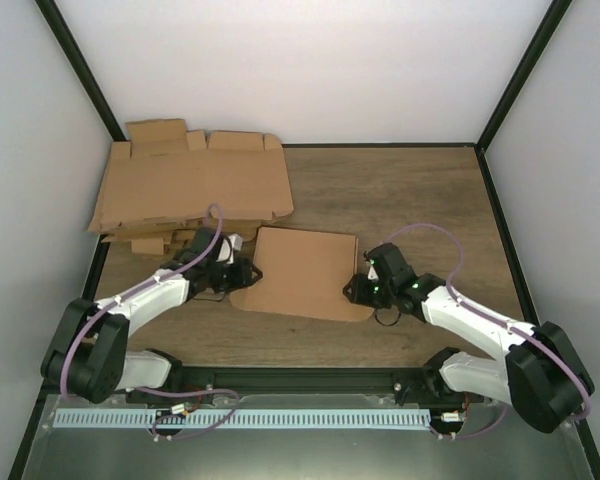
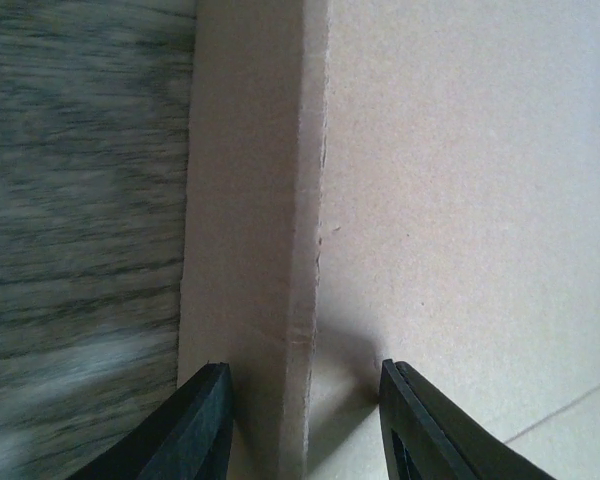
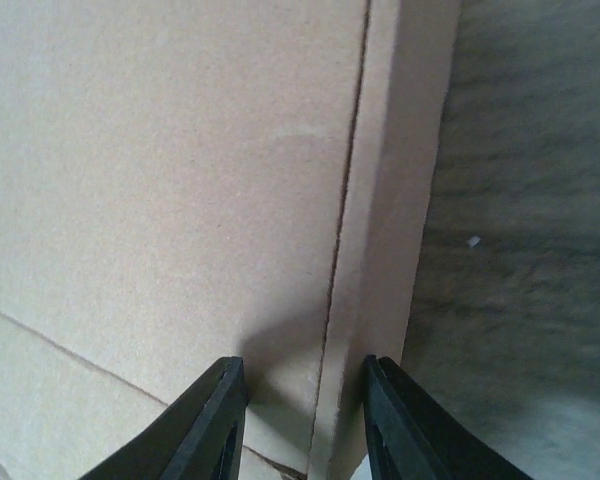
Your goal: Fold the paper box
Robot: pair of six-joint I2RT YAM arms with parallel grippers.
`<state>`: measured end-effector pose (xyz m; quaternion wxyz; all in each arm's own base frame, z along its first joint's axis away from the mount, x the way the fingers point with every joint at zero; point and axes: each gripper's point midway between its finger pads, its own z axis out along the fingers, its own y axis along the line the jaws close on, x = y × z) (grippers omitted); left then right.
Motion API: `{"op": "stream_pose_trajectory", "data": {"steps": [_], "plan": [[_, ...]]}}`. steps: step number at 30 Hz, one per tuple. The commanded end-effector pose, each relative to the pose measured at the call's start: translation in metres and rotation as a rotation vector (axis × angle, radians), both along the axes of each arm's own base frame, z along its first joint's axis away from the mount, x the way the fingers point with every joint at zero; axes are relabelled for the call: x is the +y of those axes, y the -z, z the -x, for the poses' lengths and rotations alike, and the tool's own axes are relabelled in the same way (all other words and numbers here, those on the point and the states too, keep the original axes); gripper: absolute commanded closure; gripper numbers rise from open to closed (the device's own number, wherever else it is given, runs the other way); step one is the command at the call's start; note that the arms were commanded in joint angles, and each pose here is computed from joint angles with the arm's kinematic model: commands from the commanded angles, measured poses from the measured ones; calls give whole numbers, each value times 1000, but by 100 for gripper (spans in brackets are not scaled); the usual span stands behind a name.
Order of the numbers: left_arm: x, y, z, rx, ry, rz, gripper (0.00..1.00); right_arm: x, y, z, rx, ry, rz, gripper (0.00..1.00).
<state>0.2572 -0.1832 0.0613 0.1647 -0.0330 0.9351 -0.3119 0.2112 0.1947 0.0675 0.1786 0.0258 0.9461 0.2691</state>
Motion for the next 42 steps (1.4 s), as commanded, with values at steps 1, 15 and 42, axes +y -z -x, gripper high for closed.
{"op": "stream_pose_trajectory", "data": {"steps": [1, 15, 42], "plan": [[-34, -21, -8, -18, 49, 163, 57, -4, -22, -31, -72, -2, -23, 66], [-93, -16, -76, -65, 158, 101, 58, -40, -22, -84, -93, 95, 1, 66], [-53, -63, -29, -387, 349, -64, 15, -13, -112, -172, -369, -127, 84, 20]]}}
